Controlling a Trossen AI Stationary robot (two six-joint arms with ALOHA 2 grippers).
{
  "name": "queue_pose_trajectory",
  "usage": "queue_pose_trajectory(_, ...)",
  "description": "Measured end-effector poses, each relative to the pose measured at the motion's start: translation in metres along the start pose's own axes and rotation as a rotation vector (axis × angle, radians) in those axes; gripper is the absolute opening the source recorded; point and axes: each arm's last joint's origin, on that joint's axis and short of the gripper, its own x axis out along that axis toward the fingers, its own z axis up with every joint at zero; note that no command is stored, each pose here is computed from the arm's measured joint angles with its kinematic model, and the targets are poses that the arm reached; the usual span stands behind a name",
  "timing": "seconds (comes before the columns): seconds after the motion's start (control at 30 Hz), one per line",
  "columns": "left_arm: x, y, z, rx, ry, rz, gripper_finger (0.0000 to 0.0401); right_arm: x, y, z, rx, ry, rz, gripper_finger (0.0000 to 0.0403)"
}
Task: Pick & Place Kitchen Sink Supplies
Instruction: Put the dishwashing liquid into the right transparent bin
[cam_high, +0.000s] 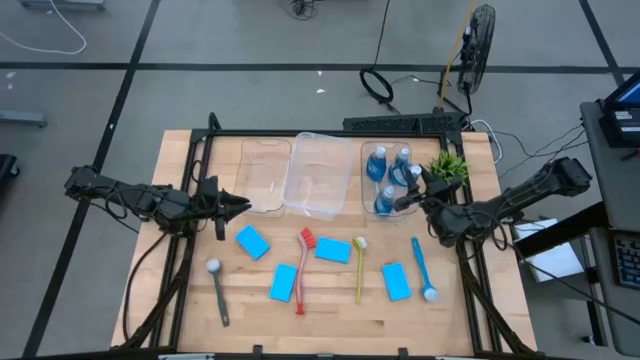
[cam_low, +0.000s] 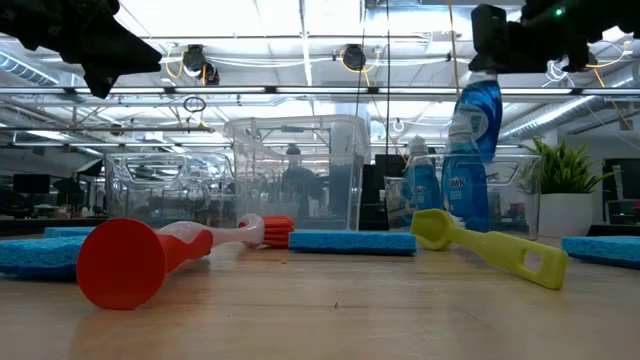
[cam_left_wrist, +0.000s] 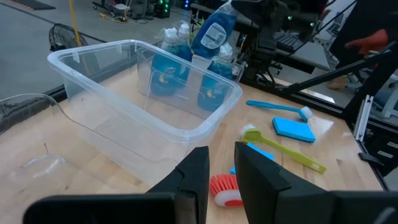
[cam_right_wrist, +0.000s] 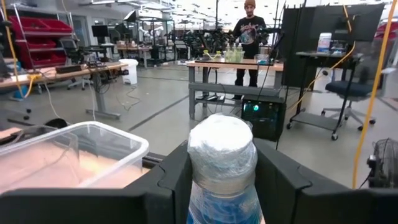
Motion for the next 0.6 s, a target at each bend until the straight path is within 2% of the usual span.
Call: queue_pose_trajectory(0.6, 0.0, 0.0, 0.0, 0.011, -0.001, -0.002, 0.0077, 0.0, -0.01, -0.029, 0.085, 0.005, 0.034, 0.0129)
